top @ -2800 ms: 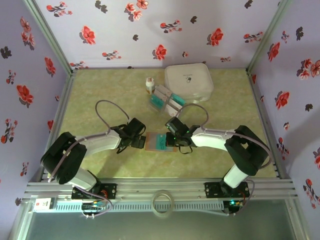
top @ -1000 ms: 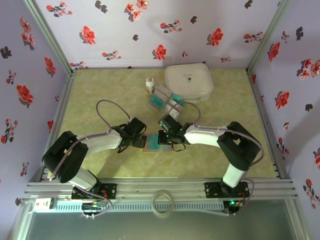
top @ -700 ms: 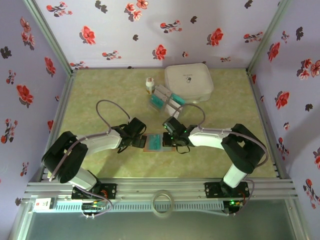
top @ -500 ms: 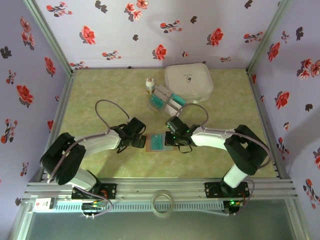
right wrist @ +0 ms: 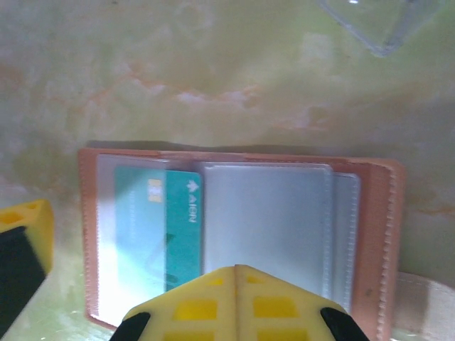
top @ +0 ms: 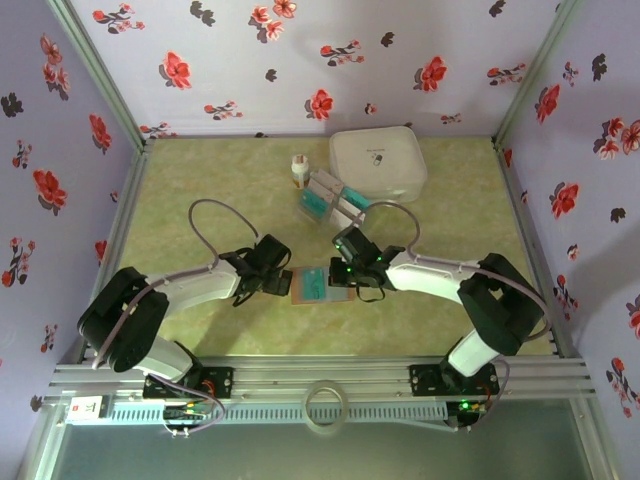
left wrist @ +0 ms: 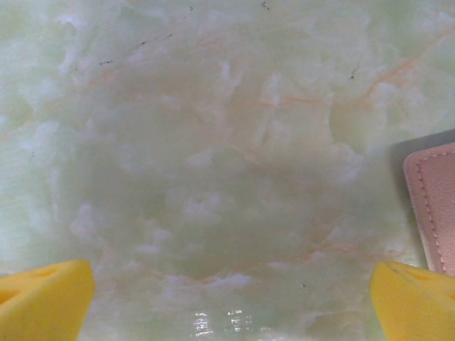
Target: Put the credit cards into the card holder
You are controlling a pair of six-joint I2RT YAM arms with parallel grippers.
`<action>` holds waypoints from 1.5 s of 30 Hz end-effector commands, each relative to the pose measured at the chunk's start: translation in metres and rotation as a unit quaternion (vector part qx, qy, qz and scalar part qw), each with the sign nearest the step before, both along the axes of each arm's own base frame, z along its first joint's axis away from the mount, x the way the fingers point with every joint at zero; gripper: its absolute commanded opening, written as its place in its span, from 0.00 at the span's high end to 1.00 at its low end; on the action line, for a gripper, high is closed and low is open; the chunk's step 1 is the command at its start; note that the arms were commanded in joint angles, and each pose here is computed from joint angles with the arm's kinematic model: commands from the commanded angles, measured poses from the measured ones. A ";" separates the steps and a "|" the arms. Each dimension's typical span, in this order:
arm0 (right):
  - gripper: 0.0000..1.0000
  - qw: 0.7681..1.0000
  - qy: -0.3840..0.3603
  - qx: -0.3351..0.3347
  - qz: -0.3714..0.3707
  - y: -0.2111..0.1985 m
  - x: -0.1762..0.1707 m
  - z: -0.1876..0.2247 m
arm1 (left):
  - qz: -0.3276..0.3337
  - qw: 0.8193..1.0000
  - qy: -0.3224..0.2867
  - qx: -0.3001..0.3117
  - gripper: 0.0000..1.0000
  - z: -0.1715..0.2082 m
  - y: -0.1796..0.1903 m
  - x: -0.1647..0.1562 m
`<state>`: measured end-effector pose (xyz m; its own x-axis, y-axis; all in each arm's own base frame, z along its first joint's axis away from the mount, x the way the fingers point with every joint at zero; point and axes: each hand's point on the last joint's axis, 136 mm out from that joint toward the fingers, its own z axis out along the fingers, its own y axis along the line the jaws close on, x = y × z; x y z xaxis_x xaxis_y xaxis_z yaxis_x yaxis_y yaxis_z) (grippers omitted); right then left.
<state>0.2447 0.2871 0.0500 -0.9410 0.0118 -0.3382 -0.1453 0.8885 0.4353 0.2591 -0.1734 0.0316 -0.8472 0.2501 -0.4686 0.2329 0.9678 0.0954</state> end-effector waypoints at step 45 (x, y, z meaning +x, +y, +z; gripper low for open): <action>1.00 1.000 0.022 0.011 0.017 0.025 -0.012 -0.023 | 0.004 1.000 0.020 0.012 0.00 -0.015 0.000 -0.001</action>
